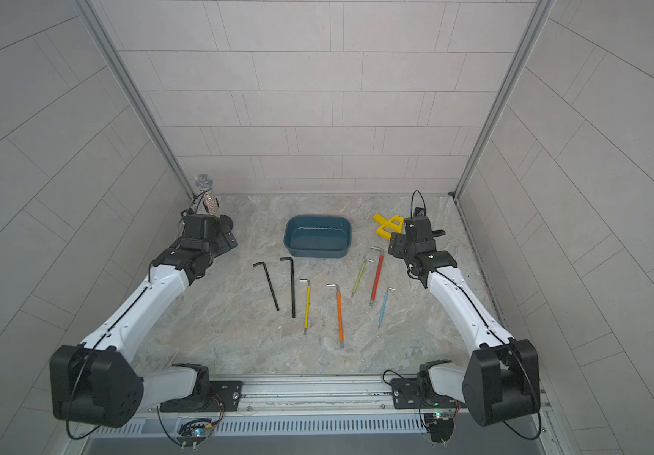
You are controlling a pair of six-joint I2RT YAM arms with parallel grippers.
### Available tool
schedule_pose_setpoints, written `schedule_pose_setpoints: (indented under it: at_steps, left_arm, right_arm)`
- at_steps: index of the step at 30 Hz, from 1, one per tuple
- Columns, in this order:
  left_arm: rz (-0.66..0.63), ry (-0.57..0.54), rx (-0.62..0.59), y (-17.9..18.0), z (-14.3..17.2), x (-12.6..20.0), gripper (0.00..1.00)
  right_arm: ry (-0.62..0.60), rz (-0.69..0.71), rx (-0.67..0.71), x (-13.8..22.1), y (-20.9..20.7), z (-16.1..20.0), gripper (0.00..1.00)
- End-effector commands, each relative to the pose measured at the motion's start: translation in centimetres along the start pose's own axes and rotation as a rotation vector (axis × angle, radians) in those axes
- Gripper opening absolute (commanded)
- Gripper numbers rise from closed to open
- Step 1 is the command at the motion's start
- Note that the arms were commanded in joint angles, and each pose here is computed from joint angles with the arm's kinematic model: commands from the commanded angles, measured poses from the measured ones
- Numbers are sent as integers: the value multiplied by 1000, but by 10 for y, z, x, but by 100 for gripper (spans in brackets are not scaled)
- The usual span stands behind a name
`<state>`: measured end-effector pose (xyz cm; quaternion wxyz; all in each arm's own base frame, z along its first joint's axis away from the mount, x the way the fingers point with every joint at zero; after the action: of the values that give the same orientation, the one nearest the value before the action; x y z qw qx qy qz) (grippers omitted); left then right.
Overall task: Put the hex key on the desktop into the storage box
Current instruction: Pick up the Allen key from the center of the board.
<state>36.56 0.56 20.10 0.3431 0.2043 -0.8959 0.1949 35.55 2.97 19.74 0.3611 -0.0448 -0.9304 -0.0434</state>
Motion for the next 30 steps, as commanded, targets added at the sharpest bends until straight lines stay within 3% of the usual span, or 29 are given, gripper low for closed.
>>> schedule_pose_setpoints:
  at_steps: [1, 8, 14, 23, 30]
  left_arm:
    - [-34, 268, -35, 9, 44, 6, 100]
    - [162, 431, -27, -13, 79, 21, 100]
    - [213, 534, -31, -21, 102, 14, 100]
    - [221, 535, -54, -20, 107, 9, 100]
    - [241, 539, -51, -22, 110, 8, 100]
  right_arm:
    - [185, -124, 44, 23, 33, 45, 82]
    - [339, -271, 225, 51, 106, 98, 80]
    - [454, -253, 296, 45, 132, 135, 74]
    - [558, -298, 322, 18, 175, 171, 61]
    - [591, -193, 363, -11, 182, 190, 52]
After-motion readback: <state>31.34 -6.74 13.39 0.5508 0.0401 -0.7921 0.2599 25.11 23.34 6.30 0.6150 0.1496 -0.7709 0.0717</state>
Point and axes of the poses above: each gripper's point midway between its finger pads, its own x axis back along the fingers, its own y axis along the line the jaws close on, z = x × y, the point moved 1 cm from there along x, back along the fingers, and after that the axes turned 5 degrees about x, right-handed, at the moved point
